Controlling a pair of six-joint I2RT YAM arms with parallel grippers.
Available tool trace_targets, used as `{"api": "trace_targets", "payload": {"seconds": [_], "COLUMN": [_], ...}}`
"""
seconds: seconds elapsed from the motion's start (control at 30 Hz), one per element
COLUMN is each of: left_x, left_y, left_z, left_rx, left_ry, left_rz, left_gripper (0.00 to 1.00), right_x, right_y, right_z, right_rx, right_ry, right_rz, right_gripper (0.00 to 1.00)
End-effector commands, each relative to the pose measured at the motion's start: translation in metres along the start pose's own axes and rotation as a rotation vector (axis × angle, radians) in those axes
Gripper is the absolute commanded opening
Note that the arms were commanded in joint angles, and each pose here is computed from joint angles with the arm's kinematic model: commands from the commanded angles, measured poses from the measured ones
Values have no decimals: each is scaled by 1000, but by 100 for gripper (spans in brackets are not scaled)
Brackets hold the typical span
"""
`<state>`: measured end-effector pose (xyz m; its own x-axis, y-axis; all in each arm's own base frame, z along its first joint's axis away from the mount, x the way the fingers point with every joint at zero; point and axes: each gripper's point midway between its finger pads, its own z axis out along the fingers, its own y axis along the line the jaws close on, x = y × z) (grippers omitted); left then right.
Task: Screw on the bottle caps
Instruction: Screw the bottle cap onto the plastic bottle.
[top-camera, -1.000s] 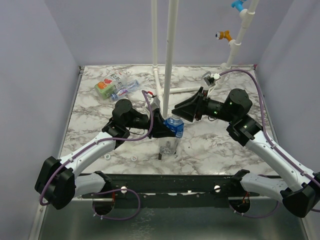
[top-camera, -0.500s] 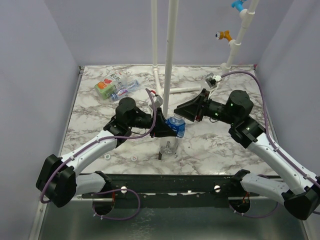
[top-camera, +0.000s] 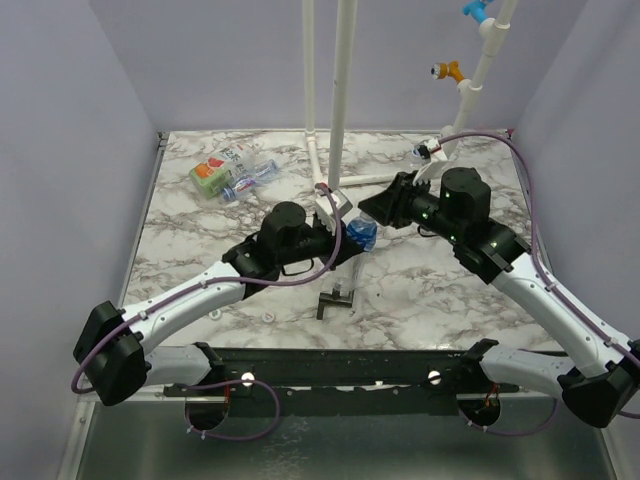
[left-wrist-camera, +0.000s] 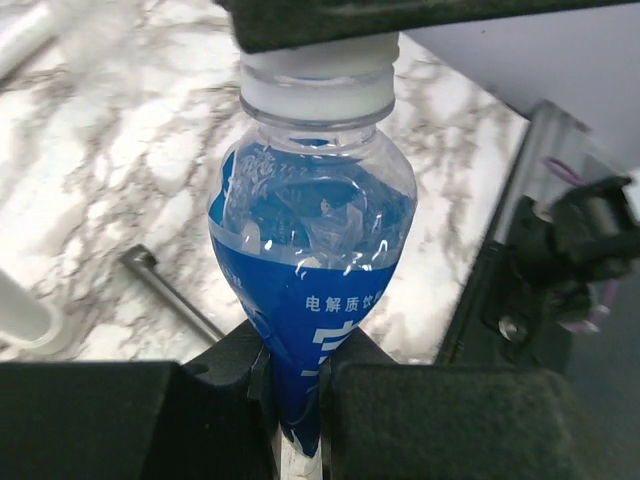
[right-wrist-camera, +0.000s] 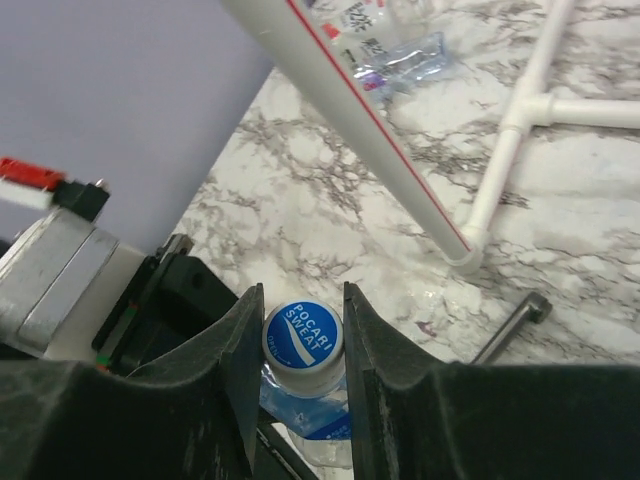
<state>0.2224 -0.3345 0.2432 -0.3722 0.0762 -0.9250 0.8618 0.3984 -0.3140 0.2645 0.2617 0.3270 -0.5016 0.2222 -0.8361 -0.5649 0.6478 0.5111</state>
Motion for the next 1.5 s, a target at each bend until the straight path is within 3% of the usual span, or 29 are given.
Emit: {"api": "trace_targets", "payload": {"seconds": [0.0, 0.17, 0.3, 0.37, 0.43, 0.47, 0.53, 0.57, 0.8, 1.17, 1.3, 1.47], "left_x": [-70, -73, -74, -71, -62, -54, -40, -33, 2, -9, -8, -8], "left_y": [57, 64, 59, 56, 52, 51, 50, 52, 31, -70, -81, -83], "left_z": [-2, 9, 20, 25, 28, 29, 31, 30, 18, -41, -49, -50], "left_rx": [-455, -642, -668, -649, -611, -584, -515, -491, -187, 502, 570, 586], "left_ry": [-241, -294, -300, -287, -252, -227, -171, -139, -33, -49, -45, -54], "left_rz": [101, 90, 94, 104, 130, 143, 139, 124, 31, 32, 24, 22], "left_gripper": [0, 0, 0, 0, 0, 0, 0, 0, 0, 0, 0, 0], "right_x": [53, 58, 55, 49, 41, 35, 19, 12, -28, -5, 0, 1], "right_y": [-44, -77, -83, -82, -77, -74, -70, -68, -41, 42, 65, 89], "right_z": [-6, -7, -6, -4, -4, -5, -11, -13, -33, -36, -43, -52], "right_rx": [272, 485, 533, 526, 506, 494, 483, 476, 298, -292, -451, -620], "right_ry": [196, 192, 159, 124, 93, 76, 32, 13, -94, 13, 19, 9], "right_rz": [107, 141, 177, 189, 190, 183, 159, 148, 51, -145, -146, -125], "right_gripper": [1, 1, 1, 8, 34, 56, 89, 98, 100, 100, 99, 92]}}
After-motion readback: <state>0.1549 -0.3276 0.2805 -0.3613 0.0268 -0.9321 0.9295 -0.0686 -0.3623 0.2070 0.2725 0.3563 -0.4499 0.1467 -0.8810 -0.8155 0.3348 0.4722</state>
